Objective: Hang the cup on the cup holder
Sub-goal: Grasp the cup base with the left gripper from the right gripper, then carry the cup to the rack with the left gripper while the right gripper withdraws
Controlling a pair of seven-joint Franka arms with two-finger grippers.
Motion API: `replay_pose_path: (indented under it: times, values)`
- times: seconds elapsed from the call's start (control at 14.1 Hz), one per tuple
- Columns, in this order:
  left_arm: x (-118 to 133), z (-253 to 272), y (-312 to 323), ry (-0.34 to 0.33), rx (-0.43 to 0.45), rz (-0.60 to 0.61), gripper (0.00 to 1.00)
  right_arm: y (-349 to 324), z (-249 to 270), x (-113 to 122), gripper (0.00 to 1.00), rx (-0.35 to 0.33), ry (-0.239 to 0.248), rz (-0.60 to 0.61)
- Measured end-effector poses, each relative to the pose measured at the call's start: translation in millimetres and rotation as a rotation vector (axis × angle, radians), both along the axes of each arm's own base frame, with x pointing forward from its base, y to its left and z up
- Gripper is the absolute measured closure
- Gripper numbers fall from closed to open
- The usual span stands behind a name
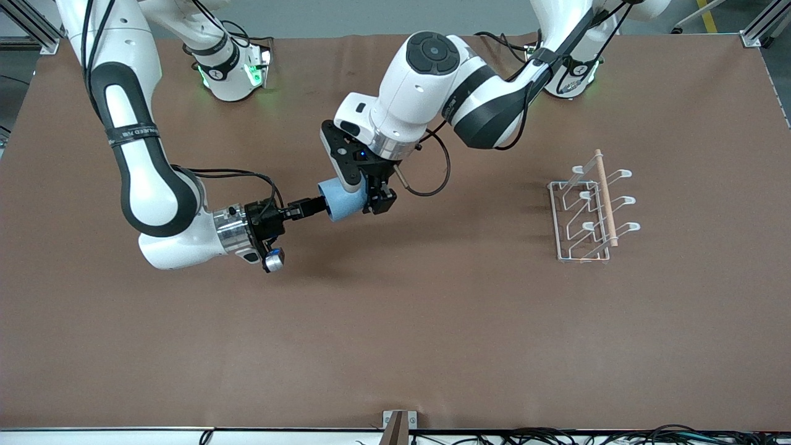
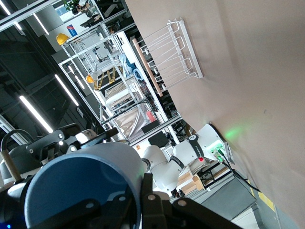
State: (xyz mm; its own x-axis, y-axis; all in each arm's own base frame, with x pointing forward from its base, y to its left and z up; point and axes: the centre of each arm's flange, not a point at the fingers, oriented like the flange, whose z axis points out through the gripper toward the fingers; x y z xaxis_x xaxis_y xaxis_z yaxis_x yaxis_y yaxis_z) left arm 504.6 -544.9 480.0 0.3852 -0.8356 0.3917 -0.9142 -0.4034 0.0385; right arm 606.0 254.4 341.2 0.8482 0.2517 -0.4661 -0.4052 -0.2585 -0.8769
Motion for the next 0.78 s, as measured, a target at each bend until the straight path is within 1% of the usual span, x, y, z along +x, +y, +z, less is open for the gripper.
replay_pose_path:
  times: [0.21, 0.36, 0.43, 0.5, 0.57, 0.64, 0.78]
  values:
    - [-2, -1, -2, -0.029, 0.023, -0.018, 0.27, 0, -1, 0, 0.94, -0.001, 0.001, -0.002]
    - [-2, -2, -2, -0.051, 0.046, -0.027, 0.27, -1, 0, 1, 0.90, -0.001, -0.001, -0.004]
    - [0, -4, 1, -0.055, 0.074, -0.031, 0.27, -4, 1, 3, 0.81, 0.001, -0.004, -0.006]
    - [2, -6, 6, -0.053, 0.118, -0.035, 0.27, -8, 3, 5, 0.70, 0.004, -0.005, -0.008]
    - [4, -8, 13, -0.048, 0.170, -0.038, 0.27, -15, 4, 7, 0.61, 0.008, -0.004, -0.012]
    - [8, -8, 21, -0.043, 0.215, -0.036, 0.27, -23, 4, 10, 0.49, 0.007, -0.004, -0.021]
    - [16, -2, 43, -0.029, 0.301, -0.032, 0.27, -46, 2, 16, 0.30, -0.013, -0.008, -0.042]
